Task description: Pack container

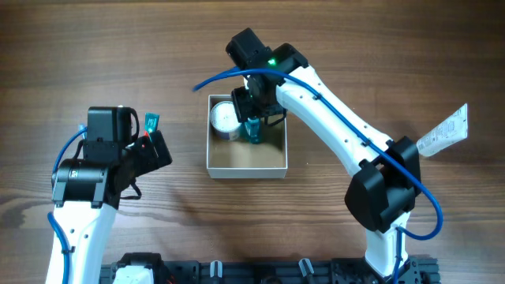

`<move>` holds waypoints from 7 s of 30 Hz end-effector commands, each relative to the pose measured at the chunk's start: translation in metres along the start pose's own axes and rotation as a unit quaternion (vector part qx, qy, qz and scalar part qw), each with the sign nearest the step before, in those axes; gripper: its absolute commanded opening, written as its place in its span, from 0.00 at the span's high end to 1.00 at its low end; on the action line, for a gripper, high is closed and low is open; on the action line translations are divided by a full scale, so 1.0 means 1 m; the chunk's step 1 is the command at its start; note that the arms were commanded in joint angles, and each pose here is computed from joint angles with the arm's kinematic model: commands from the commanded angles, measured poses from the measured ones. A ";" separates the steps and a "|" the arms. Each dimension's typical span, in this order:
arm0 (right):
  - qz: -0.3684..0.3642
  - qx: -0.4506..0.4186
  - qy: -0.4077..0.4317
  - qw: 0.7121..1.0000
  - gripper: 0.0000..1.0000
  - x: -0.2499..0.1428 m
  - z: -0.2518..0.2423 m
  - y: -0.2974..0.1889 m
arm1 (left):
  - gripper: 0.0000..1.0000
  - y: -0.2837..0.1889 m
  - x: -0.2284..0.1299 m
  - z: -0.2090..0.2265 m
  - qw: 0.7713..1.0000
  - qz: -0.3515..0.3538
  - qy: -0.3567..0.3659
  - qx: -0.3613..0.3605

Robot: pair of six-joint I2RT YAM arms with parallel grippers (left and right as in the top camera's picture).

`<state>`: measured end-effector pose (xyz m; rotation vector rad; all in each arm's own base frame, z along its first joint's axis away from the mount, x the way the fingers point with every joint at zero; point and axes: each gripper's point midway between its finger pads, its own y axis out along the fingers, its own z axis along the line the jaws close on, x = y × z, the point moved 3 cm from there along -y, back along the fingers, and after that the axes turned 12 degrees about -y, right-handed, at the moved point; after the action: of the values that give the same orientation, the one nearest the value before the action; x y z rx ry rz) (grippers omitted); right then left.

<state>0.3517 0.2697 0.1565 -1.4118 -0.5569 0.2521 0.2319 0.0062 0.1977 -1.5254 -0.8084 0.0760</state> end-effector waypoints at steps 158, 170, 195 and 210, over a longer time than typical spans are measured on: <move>-0.164 -0.102 0.360 0.913 0.00 -0.243 -0.211 -0.071 | 0.00 0.167 0.039 -0.001 0.980 0.173 0.068 0.068; -0.163 -0.102 0.360 0.913 0.00 -0.243 -0.211 -0.071 | 0.00 0.212 0.014 0.010 0.966 0.232 0.073 0.092; -0.163 -0.102 0.360 0.913 0.00 -0.243 -0.211 -0.071 | 0.96 0.199 0.021 0.007 0.968 0.227 0.055 0.095; -0.163 -0.103 0.357 0.914 0.00 -0.243 -0.211 -0.071 | 0.96 -0.025 0.008 -0.174 0.871 -0.072 0.458 -0.162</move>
<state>0.2409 -0.0419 0.1620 -1.4722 -0.1864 -0.6095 0.3350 -0.0888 0.2339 -1.6114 -0.4151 -0.5205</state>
